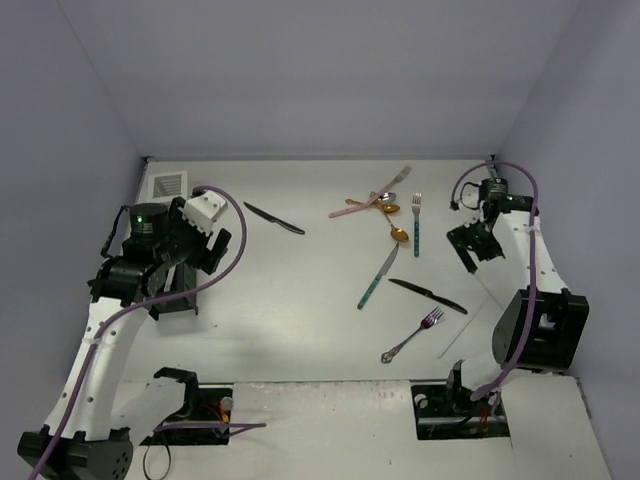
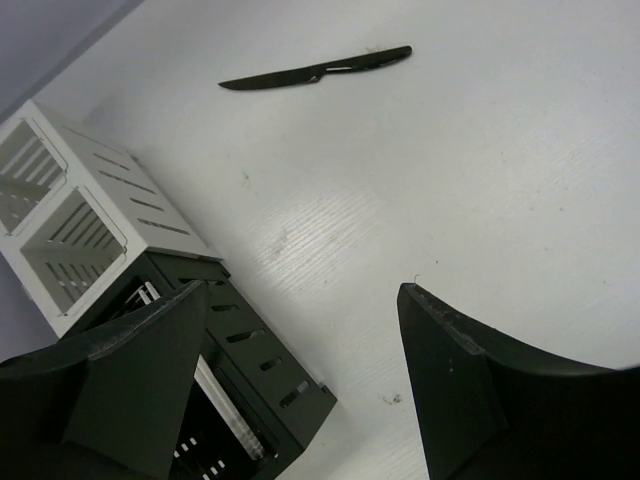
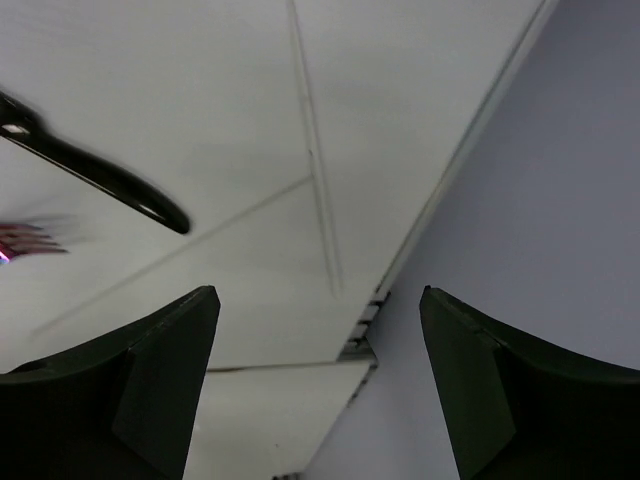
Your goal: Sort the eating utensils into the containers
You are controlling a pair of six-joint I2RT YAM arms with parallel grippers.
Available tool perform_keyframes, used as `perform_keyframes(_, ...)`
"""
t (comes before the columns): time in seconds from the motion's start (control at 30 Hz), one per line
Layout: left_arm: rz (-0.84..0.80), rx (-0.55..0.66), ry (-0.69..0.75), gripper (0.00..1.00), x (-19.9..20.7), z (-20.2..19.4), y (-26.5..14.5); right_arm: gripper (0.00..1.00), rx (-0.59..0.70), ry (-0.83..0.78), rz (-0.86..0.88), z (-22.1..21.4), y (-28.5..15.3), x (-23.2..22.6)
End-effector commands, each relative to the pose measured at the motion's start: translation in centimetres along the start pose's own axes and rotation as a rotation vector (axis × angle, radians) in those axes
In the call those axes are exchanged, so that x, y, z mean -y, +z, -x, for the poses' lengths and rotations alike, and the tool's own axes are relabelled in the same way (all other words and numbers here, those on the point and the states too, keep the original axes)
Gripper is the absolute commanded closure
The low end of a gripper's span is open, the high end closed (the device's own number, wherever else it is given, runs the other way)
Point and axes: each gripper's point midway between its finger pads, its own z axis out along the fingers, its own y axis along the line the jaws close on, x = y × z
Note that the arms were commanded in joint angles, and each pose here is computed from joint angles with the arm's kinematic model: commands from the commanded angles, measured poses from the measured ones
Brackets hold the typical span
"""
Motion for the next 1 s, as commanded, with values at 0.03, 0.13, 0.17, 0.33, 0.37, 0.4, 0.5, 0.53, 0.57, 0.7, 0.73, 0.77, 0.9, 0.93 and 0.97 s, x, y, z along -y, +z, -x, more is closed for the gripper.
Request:
perform_keyframes(0.03, 0.004, 0.024, 0.008, 0.28, 0.0, 2.2, 0.1, 0.29, -0.209, -0.156, -0.010, -7.3, -0.8, 3.5)
perform_keyframes(0.13, -0.015, 0.026, 0.011, 0.28, 0.5, 2.9, 0.2, 0.38, -0.275, -0.212, 0.058, -10.0, 0.5, 4.2)
perform_keyframes(0.17, -0.024, 0.028, 0.016, 0.28, 0.8, 3.2, 0.2, 0.41, -0.286, -0.221, 0.087, -10.8, 0.9, 4.2)
perform_keyframes(0.33, -0.036, 0.033, 0.030, 0.28, 1.7, 4.1, 0.1, 0.47, -0.304, -0.291, 0.214, -12.6, 3.1, 3.7)
perform_keyframes(0.37, -0.037, 0.035, 0.026, 0.28, 1.8, 4.4, 0.0, 0.48, -0.305, -0.300, 0.238, -12.6, 3.6, 3.5)
perform_keyframes(0.4, -0.038, 0.037, 0.023, 0.28, 1.9, 4.5, -0.1, 0.49, -0.305, -0.304, 0.257, -12.6, 4.1, 3.4)
perform_keyframes(0.5, -0.036, 0.043, 0.014, 0.28, 1.9, 4.8, -0.4, 0.53, -0.291, -0.291, 0.295, -11.9, 5.1, 3.5)
perform_keyframes(0.53, -0.032, 0.043, 0.013, 0.28, 1.8, 4.9, -0.4, 0.54, -0.293, -0.287, 0.304, -11.7, 5.5, 3.5)
perform_keyframes(0.57, -0.027, 0.043, 0.011, 0.28, 1.7, 4.9, -0.5, 0.54, -0.294, -0.283, 0.312, -11.5, 5.8, 3.5)
perform_keyframes(0.7, -0.016, 0.041, 0.006, 0.28, 1.5, 5.1, -0.5, 0.58, -0.305, -0.267, 0.360, -11.4, 7.2, 2.9)
perform_keyframes(0.73, -0.014, 0.042, 0.005, 0.28, 1.4, 5.1, -0.4, 0.59, -0.305, -0.260, 0.370, -11.4, 7.5, 2.7)
perform_keyframes(0.77, -0.014, 0.039, 0.005, 0.28, 1.4, 5.1, -0.4, 0.59, -0.301, -0.257, 0.378, -11.2, 7.7, 2.6)
perform_keyframes(0.9, -0.015, 0.035, 0.001, 0.28, 1.4, 5.1, -0.2, 0.60, -0.298, -0.236, 0.384, -10.9, 8.8, 2.6)
perform_keyframes(0.93, -0.016, 0.034, 0.002, 0.28, 1.4, 5.1, -0.1, 0.61, -0.297, -0.229, 0.382, -10.8, 9.0, 2.6)
perform_keyframes(0.97, -0.014, 0.034, 0.002, 0.28, 1.3, 5.1, -0.1, 0.61, -0.296, -0.228, 0.380, -10.6, 9.2, 2.6)
